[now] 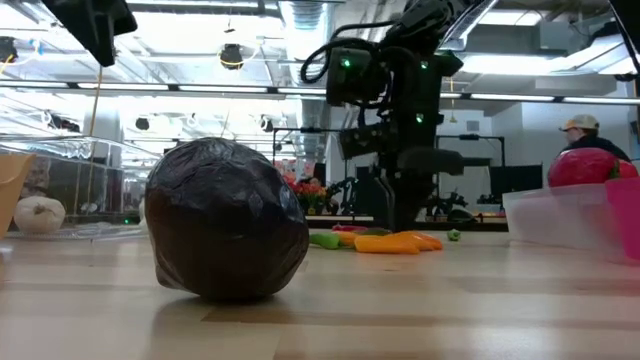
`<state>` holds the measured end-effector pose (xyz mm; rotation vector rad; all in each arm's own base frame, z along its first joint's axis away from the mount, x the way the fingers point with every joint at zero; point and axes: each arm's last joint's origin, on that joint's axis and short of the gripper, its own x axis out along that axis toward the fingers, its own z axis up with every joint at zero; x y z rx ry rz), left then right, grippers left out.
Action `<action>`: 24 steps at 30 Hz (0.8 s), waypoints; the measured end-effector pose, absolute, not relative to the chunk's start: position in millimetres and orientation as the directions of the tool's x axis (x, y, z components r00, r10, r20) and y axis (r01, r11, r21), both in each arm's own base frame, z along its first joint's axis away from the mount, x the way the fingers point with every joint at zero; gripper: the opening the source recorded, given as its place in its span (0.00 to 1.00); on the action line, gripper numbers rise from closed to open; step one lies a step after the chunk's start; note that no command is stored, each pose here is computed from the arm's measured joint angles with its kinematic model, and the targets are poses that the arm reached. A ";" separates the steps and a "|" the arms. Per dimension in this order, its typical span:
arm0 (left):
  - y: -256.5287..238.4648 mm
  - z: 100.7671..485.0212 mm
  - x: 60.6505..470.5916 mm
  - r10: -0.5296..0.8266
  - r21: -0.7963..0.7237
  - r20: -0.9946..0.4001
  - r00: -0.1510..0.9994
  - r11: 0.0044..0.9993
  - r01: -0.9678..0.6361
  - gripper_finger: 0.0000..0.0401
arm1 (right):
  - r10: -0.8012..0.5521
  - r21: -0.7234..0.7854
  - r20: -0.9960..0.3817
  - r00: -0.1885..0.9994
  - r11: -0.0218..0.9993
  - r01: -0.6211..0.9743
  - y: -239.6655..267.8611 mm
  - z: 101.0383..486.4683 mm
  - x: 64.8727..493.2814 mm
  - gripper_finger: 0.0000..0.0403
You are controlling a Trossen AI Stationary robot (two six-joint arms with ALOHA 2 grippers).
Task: Sort produce into baskets
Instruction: Put the green chili pepper into the yellow bin
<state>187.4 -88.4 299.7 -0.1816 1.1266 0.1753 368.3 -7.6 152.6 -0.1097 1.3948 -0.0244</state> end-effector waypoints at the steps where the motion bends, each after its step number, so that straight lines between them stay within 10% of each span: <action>1: -88.3 299.7 187.4 0.053 -0.051 -0.906 0.420 0.972 -0.231 0.34 | -0.082 -0.092 -0.979 0.185 0.995 -0.046 -7.7 155.1 369.7 0.09; 24: -89.9 306.4 199.2 0.128 -0.046 -0.811 0.570 0.959 -0.281 0.34 | -0.076 -0.097 -0.923 0.377 0.995 -0.039 -4.9 221.2 404.1 0.05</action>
